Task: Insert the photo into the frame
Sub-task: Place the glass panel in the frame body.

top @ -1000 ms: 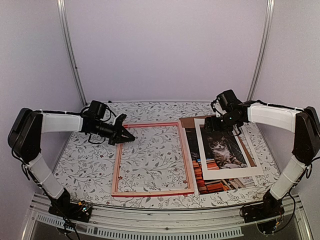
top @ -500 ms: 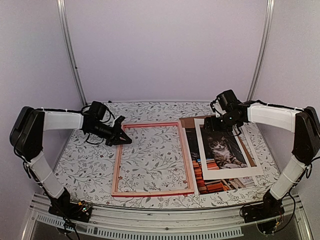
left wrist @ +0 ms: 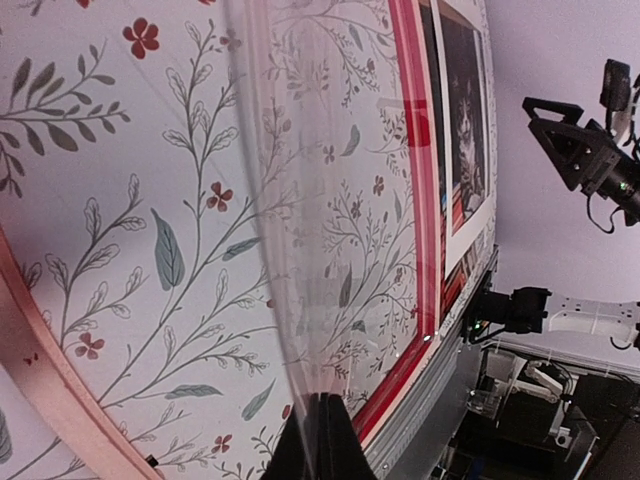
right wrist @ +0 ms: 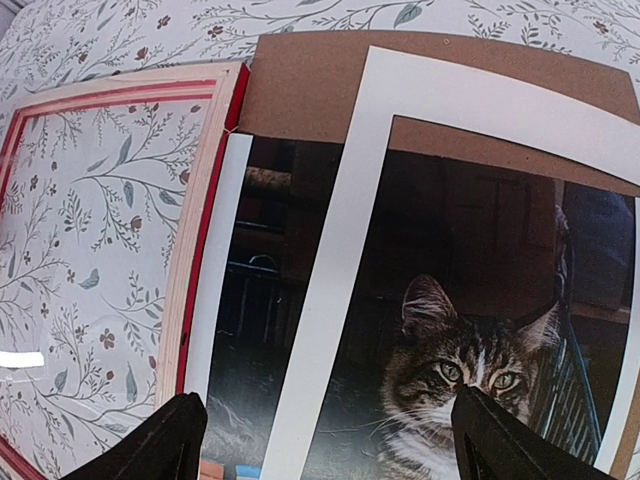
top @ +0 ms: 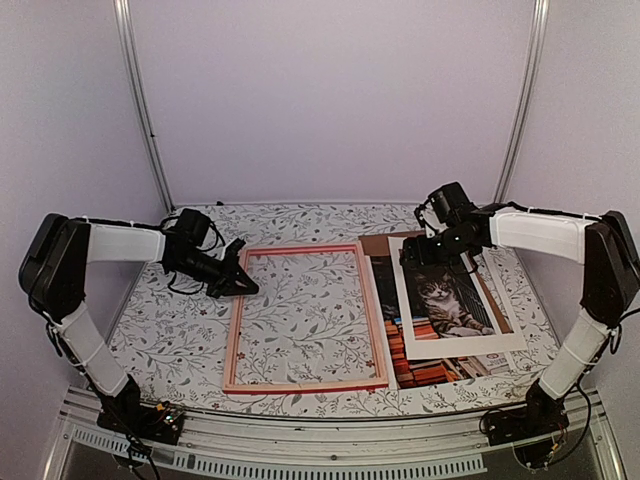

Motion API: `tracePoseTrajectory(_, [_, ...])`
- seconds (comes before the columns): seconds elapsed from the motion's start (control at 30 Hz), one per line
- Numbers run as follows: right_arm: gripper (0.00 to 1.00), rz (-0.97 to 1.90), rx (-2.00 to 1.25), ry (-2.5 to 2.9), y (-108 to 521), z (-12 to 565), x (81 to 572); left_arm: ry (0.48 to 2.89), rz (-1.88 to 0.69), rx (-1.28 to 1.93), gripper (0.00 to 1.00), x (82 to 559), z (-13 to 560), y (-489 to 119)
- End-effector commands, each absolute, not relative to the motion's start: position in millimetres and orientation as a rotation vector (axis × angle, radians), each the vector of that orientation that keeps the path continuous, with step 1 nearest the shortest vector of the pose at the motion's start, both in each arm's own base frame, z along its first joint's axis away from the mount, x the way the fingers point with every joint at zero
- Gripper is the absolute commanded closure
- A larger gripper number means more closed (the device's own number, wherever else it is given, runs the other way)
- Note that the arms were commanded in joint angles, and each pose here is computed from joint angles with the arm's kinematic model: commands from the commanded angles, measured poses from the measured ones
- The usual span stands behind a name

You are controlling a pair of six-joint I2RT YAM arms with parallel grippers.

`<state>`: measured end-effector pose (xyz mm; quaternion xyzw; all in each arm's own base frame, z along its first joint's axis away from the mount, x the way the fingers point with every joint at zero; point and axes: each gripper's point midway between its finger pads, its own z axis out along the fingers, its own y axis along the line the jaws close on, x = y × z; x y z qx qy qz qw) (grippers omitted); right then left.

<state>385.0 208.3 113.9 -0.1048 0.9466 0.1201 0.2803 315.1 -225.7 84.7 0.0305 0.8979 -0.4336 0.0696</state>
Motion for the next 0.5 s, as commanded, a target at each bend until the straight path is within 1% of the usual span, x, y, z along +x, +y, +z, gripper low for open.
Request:
tracePoseTrajectory(0.0, [0.11, 0.337, -0.318, 2.536, 219, 110, 388, 2.686, -1.319, 0.106, 1.0, 317, 84, -225])
tracePoseTrajectory(0.47, [0.12, 0.319, -0.326, 2.563, 220, 98, 385, 2.705, -1.301, 0.132, 1.0, 317, 78, -224])
